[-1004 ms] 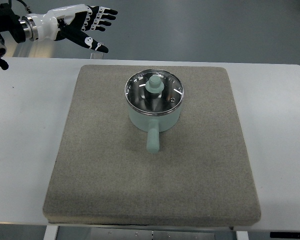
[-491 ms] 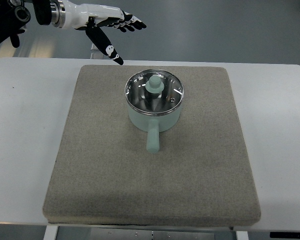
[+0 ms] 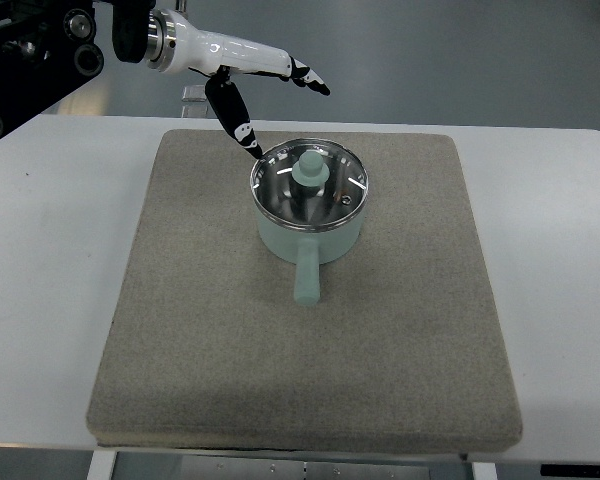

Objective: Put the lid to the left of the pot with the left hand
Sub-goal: 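Lower the left hand over the glass lid's mint-green knob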

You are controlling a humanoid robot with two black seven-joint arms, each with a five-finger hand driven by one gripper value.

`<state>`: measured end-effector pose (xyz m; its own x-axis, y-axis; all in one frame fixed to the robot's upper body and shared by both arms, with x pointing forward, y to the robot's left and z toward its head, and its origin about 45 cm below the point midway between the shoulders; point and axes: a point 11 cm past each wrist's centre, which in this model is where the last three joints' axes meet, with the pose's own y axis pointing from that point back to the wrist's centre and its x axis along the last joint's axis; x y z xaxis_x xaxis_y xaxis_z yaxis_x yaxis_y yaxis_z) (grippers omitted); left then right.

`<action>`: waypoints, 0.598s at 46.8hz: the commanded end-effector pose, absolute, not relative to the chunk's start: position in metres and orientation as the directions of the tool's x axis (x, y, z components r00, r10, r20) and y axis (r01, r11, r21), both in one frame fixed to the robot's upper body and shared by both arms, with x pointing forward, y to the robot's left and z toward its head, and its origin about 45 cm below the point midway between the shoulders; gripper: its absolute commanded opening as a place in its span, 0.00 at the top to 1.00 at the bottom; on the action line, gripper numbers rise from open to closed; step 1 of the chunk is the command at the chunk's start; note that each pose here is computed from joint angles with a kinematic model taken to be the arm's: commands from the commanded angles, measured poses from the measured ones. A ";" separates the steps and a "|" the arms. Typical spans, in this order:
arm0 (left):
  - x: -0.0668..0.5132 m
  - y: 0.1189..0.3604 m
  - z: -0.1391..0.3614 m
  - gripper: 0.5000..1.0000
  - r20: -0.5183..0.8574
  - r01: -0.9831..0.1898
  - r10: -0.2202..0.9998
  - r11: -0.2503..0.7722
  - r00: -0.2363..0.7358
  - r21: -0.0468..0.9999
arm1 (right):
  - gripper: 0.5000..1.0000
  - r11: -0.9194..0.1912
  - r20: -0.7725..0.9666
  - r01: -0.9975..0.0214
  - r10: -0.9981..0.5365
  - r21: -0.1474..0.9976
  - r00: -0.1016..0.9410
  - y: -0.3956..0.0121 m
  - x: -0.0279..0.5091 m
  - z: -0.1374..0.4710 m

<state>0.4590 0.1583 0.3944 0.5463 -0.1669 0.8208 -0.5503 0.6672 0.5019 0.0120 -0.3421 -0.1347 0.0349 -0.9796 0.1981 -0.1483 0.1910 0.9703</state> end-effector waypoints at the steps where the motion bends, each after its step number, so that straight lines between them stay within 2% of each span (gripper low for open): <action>1: 0.458 0.151 0.393 0.02 0.823 -0.544 -0.190 0.668 0.536 0.508 | 0.16 0.191 0.198 -0.148 -0.980 0.970 0.035 -0.342 0.012 -0.135; 14: 0.457 0.139 0.375 0.02 0.802 -0.526 -0.282 0.633 0.526 0.568 | 0.16 0.191 0.198 -0.148 -0.980 0.970 0.034 -0.342 0.012 -0.135; 28: 0.463 0.116 0.362 0.02 0.792 -0.513 -0.292 0.632 0.536 0.581 | 0.16 0.191 0.198 -0.148 -0.980 0.970 0.034 -0.342 0.012 -0.135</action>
